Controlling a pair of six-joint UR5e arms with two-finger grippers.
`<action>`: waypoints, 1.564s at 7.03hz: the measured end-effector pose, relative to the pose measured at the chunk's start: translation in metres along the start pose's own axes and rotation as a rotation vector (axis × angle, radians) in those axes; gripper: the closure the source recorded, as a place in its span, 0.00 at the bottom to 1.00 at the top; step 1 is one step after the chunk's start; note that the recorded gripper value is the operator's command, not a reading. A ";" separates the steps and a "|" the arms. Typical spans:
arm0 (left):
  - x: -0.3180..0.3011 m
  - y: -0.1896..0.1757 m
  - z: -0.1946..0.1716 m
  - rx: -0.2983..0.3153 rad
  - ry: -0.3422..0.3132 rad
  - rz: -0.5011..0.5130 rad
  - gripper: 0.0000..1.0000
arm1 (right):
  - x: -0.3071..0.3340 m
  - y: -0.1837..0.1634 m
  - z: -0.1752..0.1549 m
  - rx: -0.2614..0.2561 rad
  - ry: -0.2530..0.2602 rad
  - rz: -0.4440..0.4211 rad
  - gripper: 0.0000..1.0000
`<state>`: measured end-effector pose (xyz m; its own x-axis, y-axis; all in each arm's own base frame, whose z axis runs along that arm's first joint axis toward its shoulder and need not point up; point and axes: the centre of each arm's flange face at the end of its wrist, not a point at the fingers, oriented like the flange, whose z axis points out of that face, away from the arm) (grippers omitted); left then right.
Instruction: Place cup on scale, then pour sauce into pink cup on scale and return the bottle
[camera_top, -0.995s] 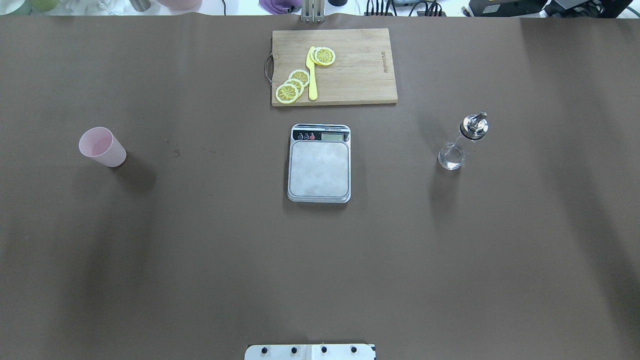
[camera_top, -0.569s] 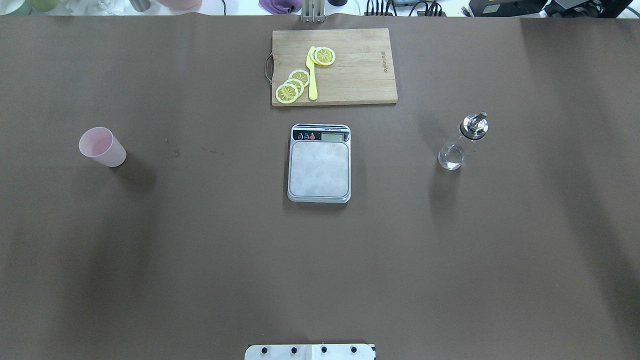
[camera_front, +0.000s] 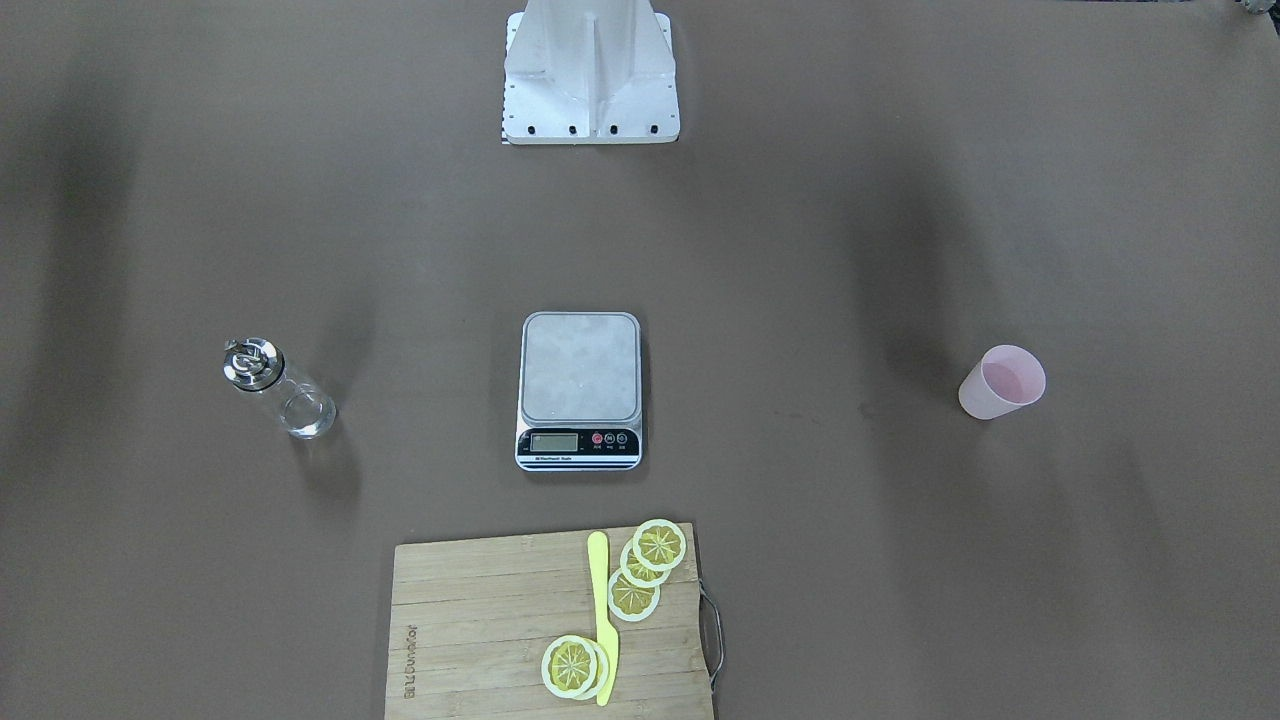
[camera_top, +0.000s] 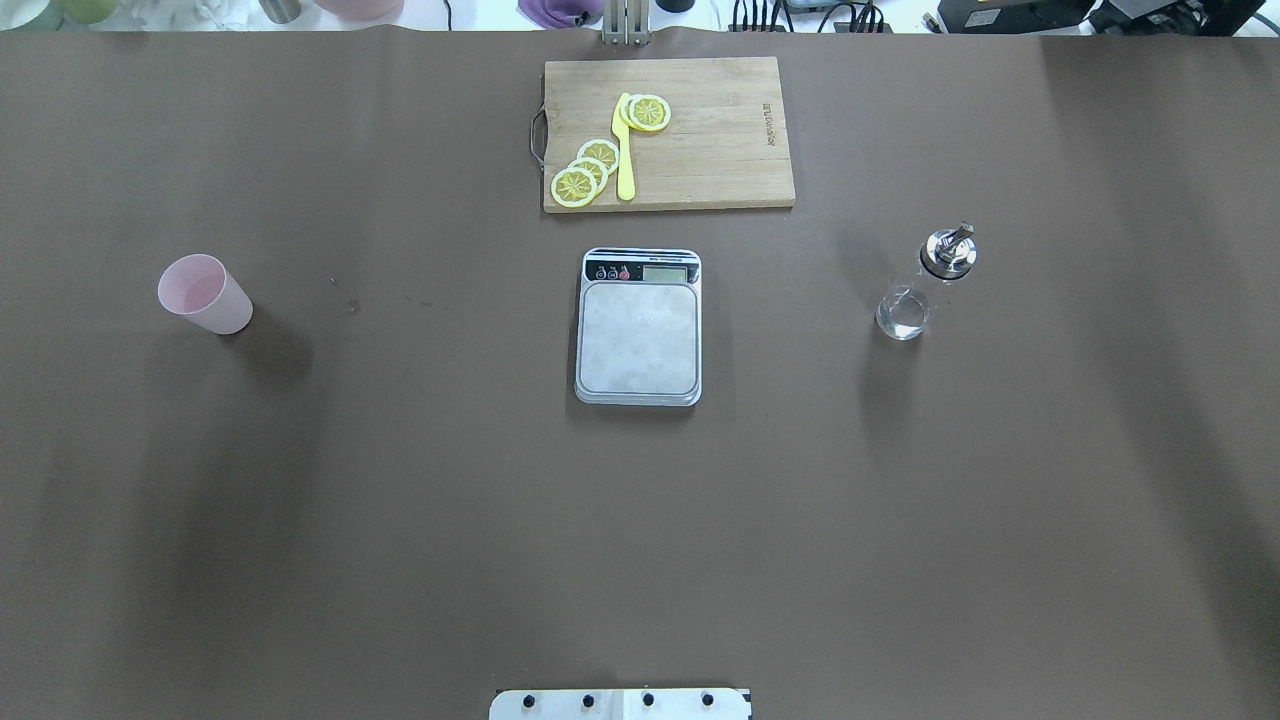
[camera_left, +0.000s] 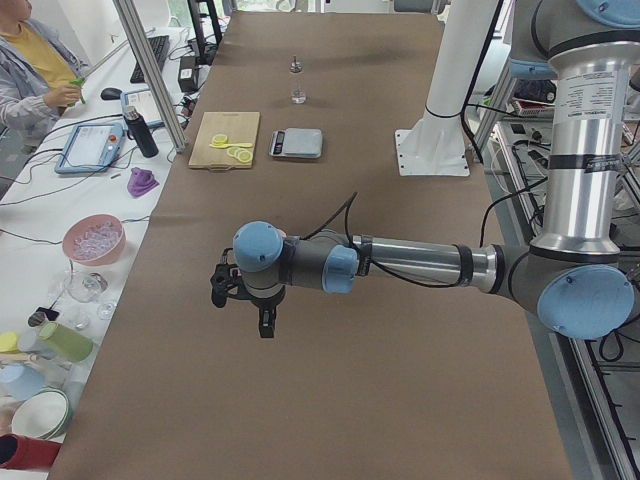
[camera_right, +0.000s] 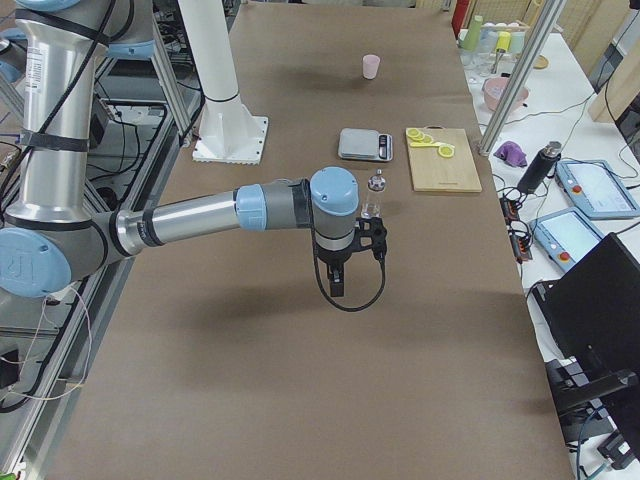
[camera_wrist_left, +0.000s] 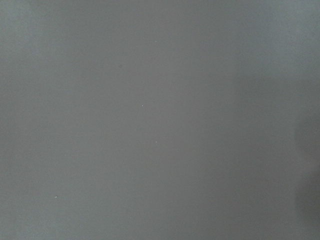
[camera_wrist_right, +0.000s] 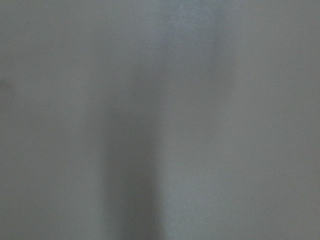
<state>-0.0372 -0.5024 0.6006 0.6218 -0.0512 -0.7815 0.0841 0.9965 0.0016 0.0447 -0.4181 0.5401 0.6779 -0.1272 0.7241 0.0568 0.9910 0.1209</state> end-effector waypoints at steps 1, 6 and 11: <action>0.025 -0.003 0.005 -0.008 0.014 -0.028 0.02 | -0.002 0.000 0.002 -0.004 -0.001 -0.006 0.00; 0.230 -0.015 0.054 0.005 -0.041 -0.127 0.03 | -0.005 0.001 0.008 -0.019 -0.004 -0.012 0.00; 0.236 -0.024 0.140 -0.022 -0.078 -0.057 0.03 | -0.006 0.002 0.013 -0.031 -0.030 -0.007 0.00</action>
<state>0.2169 -0.5474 0.5034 0.6755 -0.1120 -0.7288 0.1041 0.9930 -0.0561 0.0314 -0.4155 0.5444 0.6553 -0.1352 0.7432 0.0843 0.9908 0.1059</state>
